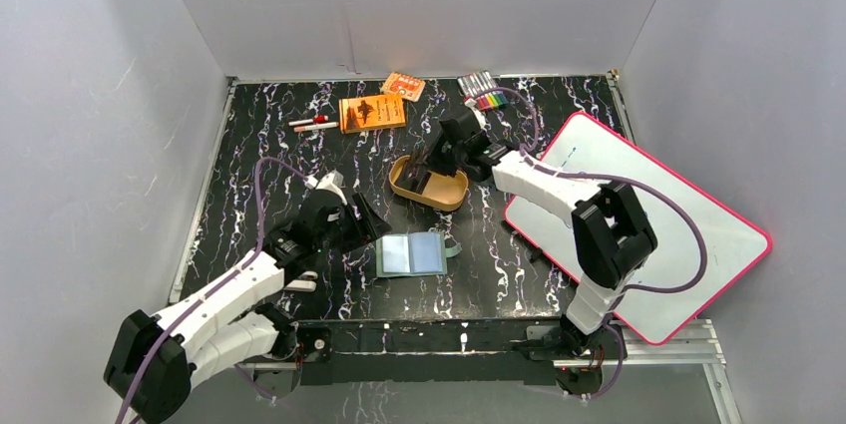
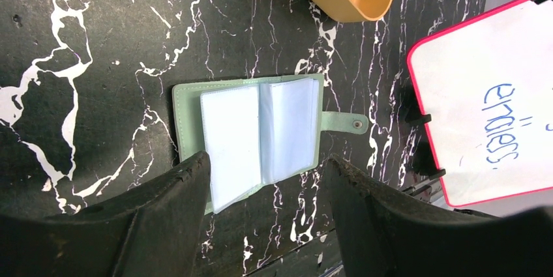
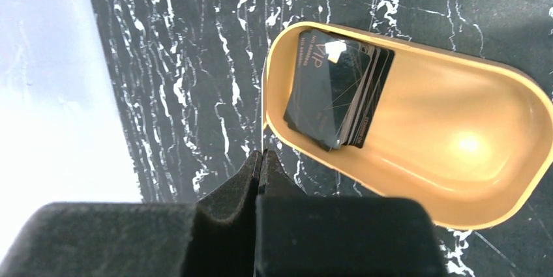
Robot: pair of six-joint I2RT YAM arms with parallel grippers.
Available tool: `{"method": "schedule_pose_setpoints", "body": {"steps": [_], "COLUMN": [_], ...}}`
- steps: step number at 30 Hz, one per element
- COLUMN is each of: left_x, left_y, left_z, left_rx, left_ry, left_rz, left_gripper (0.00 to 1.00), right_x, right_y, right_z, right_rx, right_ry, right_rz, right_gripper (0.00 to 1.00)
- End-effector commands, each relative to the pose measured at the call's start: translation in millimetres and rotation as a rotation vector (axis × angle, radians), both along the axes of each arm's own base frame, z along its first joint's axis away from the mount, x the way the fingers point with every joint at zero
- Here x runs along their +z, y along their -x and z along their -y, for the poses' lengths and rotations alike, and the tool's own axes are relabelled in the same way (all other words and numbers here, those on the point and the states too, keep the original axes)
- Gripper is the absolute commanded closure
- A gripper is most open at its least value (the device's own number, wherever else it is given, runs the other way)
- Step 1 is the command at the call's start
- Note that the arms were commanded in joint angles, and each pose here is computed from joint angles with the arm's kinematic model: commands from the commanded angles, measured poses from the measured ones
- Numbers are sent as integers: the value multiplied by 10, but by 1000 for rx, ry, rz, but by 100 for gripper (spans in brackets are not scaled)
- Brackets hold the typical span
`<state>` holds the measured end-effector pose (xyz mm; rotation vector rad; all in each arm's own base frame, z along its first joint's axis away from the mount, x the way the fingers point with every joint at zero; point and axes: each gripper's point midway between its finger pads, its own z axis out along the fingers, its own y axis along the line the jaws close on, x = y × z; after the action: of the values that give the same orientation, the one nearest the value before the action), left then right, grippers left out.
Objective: Put the credit cards into the card holder
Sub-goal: Pick up the credit card from the storage box.
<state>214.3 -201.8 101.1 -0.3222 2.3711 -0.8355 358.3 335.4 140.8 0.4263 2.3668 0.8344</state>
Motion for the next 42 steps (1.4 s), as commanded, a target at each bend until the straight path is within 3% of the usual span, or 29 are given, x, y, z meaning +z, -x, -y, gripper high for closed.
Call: {"method": "schedule_pose_setpoints", "body": {"steps": [1, 7, 13, 17, 21, 26, 36, 42], "left_x": [289, 431, 563, 575, 549, 511, 324, 297], "left_y": [-73, -114, -103, -76, 17, 113, 149, 135], "left_z": [-42, -211, -303, -259, -114, -38, 17, 84], "left_rx": [22, 102, 125, 73, -39, -83, -112, -134], "left_ry": [6, -19, -15, -18, 24, 99, 100, 122], "left_rz": [65, 115, 175, 194, 223, 248, 202, 206], "left_gripper": [37, 37, 36, 35, 32, 27, 29, 30], "right_x": [653, 1117, 1422, 1375, 1138, 939, 426, 337], "right_y": [4, 250, 926, 1443, 1804, 1923, 1749, 1784], "right_z": [-32, 93, 271, 442, 498, 506, 632, 538], "right_rx": [-27, 68, 432, 611, 706, 689, 458, 487], "right_ry": [-149, -192, -163, -176, -239, -240, -268, -306], "right_rz": [68, 165, 440, 567, 560, 561, 475, 430], "right_gripper": [100, 100, 100, 100, 100, 100, 100, 100]}}
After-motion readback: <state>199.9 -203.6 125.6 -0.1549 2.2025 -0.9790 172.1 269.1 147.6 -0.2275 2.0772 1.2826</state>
